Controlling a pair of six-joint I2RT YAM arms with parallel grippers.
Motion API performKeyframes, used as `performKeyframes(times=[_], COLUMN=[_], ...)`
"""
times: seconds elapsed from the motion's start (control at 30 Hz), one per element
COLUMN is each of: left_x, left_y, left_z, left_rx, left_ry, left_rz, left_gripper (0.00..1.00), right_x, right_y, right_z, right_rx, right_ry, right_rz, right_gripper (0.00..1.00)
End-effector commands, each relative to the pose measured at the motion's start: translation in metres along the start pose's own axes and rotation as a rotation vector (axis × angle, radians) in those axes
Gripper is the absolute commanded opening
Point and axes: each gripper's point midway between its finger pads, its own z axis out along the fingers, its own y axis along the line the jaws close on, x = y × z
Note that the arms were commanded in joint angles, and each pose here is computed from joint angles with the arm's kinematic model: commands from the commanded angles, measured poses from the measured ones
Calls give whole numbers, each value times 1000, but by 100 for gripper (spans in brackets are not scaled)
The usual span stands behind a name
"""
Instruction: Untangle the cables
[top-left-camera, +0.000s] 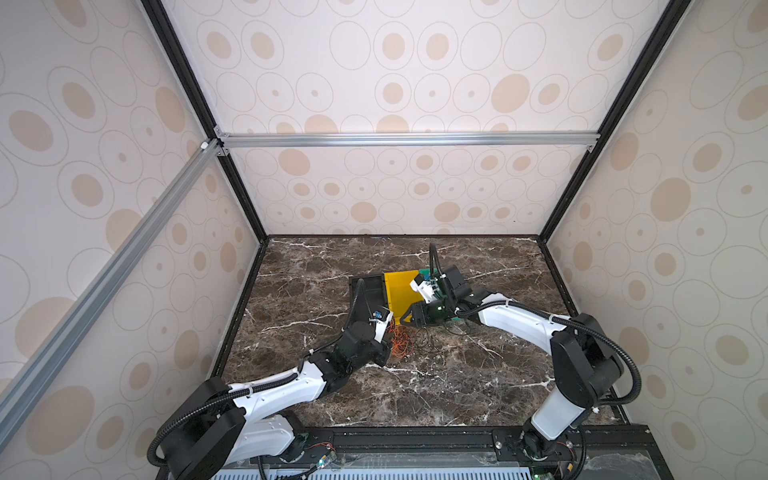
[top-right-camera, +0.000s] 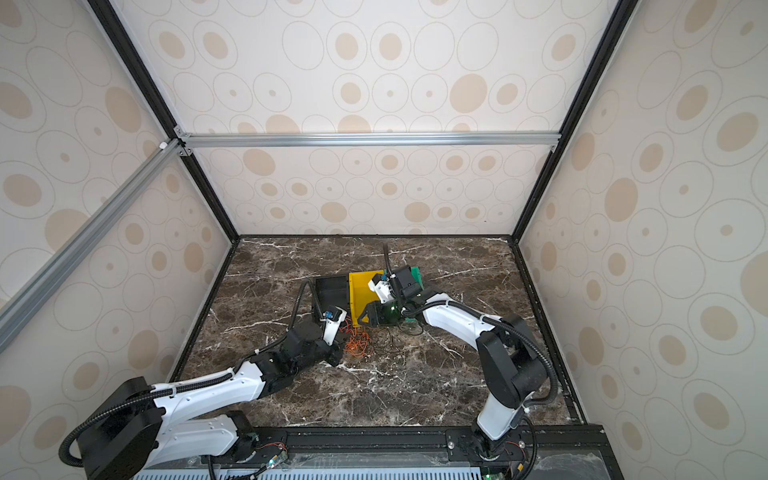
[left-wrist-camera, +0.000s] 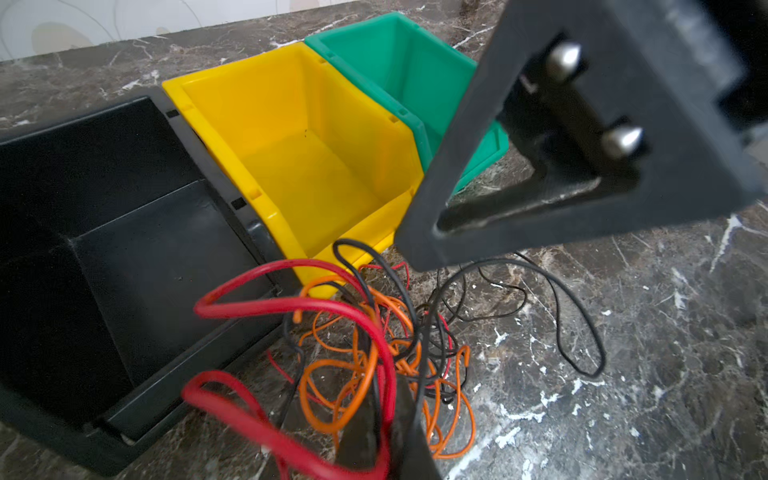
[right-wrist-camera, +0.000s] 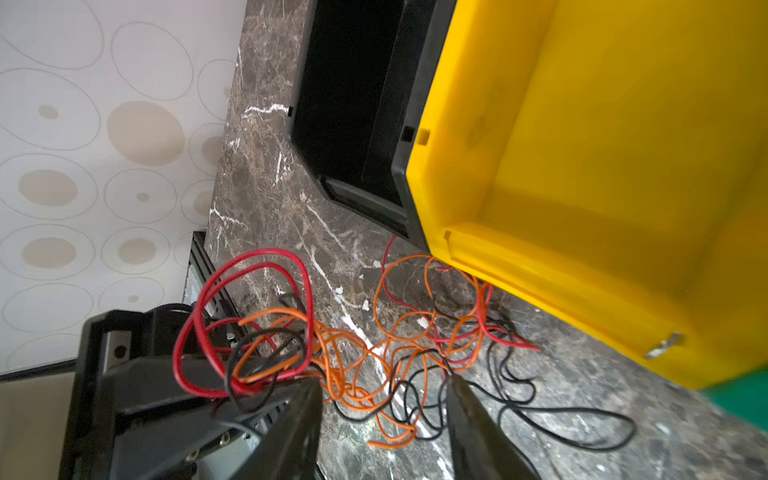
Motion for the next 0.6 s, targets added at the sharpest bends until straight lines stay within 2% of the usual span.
performKeyframes(times=[0.0, 0.1, 0.2, 0.27, 0.4, 0.57], left_x=[-9, -7, -5, -5, -3, 0], left_y=[-5, -4, -5, -4, -4, -3], left_z=[-3, -3, -3, -4, -5, -5], left_rx=[17, 14, 17, 17, 15, 14], left_ry=[-41, -36, -34, -35, -39, -35], left_rz=[17, 9, 5, 4, 0, -3], left_gripper=[5, 6, 6, 6, 6, 6], right_x=[3, 3, 2, 1, -1, -6], right_y=[10, 10, 11, 11, 12, 28], right_z=[3, -3, -8, -11, -22, -36], right_rx=[-27, -13, 4, 16, 57, 16], right_ry=[9, -9, -21, -24, -34, -70], right_rz=[-21, -22, -31, -33, -65, -119], right_gripper=[39, 30, 18, 15, 32, 48])
